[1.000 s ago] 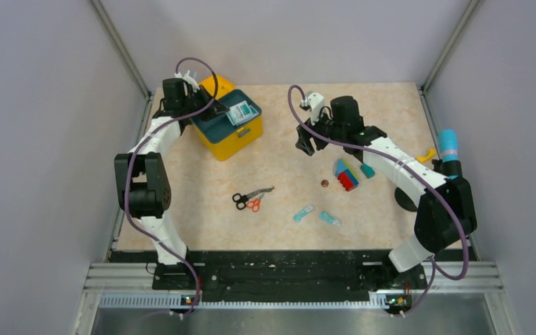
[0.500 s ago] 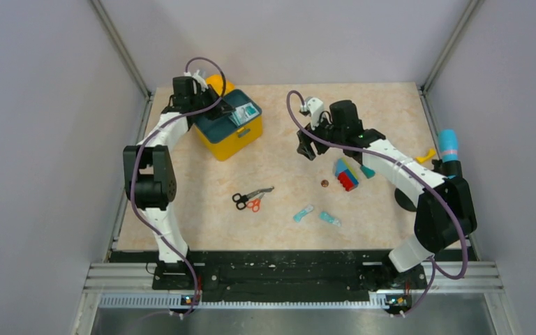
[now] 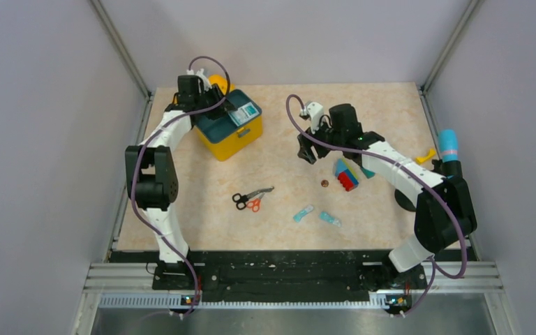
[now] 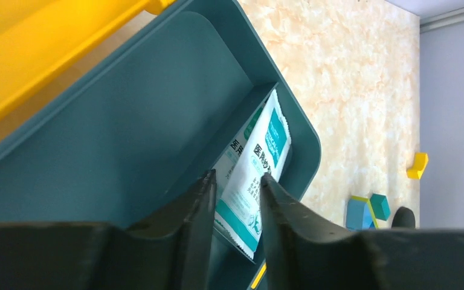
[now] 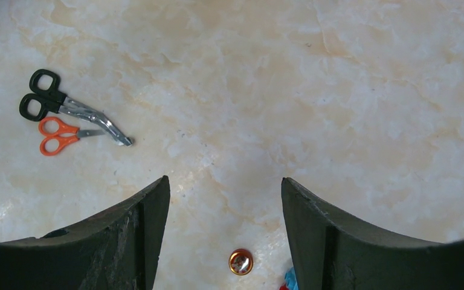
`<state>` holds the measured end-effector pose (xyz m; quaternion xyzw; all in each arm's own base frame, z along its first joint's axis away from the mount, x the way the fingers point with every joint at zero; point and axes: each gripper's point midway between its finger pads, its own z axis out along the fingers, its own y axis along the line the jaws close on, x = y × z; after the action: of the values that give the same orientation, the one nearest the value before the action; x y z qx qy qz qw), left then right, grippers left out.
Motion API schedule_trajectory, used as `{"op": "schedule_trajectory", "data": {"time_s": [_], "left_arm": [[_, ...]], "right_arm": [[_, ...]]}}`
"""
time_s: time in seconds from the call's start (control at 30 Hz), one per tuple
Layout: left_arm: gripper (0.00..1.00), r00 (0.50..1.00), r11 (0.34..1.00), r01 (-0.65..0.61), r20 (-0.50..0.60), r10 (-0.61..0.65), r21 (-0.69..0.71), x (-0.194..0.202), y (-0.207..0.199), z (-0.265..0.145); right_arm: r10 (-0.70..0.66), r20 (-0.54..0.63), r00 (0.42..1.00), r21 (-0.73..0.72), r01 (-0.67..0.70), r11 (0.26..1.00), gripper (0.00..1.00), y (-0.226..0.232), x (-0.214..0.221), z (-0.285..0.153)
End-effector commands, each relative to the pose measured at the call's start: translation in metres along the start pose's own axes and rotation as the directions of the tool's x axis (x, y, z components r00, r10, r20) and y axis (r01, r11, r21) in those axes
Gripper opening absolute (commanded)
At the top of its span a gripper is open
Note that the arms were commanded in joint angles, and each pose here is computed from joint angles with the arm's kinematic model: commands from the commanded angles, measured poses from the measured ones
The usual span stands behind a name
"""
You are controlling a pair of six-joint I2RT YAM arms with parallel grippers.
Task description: Organize the medicine kit
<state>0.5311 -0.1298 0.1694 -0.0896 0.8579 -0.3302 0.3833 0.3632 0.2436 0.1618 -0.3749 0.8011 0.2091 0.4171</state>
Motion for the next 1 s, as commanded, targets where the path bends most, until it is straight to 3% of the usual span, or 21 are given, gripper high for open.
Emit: {"op": "schedule_trajectory", "data": {"time_s": [0.0,0.1,0.33,0.47,0.6,0.67,0.83,0.97], "left_arm": [[0.42,0.983,0.992,-0.127,0.131,0.126,0.005,-0.047,-0.030,-0.030],[0.51,0.976,0.988,-0.156,0.157,0.154,0.003,-0.056,-0.038,-0.037],[0.54,0.921,0.953,-0.293,0.246,0.302,-0.073,-0.083,-0.056,-0.064],[0.54,0.872,0.917,-0.397,0.293,0.392,-0.044,-0.083,-0.078,-0.096],[0.53,0.800,0.843,-0.535,0.360,0.481,0.063,-0.058,-0.105,-0.126],[0.52,0.806,0.838,-0.538,0.348,0.479,0.094,-0.042,-0.108,-0.135],[0.50,0.871,0.889,-0.449,0.266,0.413,0.090,-0.007,-0.090,-0.143],[0.50,0.926,0.934,-0.349,0.181,0.331,0.080,0.020,-0.074,-0.143]], "right_arm": [[-0.013,0.039,0.999,-0.003,0.014,1.000,0.67,0.000,-0.010,-0.005],[-0.017,0.033,0.999,-0.003,0.017,1.000,0.67,0.000,-0.008,-0.005],[-0.072,-0.005,0.997,-0.021,0.072,0.997,0.67,0.004,0.010,-0.009],[-0.231,-0.064,0.971,-0.158,0.219,0.963,0.65,0.026,0.046,-0.019],[-0.441,-0.065,0.895,-0.350,0.393,0.850,0.61,0.052,0.090,-0.036],[-0.503,-0.050,0.863,-0.400,0.445,0.801,0.60,0.059,0.105,-0.040],[-0.651,0.001,0.759,-0.503,0.563,0.655,0.51,0.065,0.130,-0.026],[-0.724,0.093,0.684,-0.581,0.628,0.518,0.50,0.077,0.135,-0.013]]}}
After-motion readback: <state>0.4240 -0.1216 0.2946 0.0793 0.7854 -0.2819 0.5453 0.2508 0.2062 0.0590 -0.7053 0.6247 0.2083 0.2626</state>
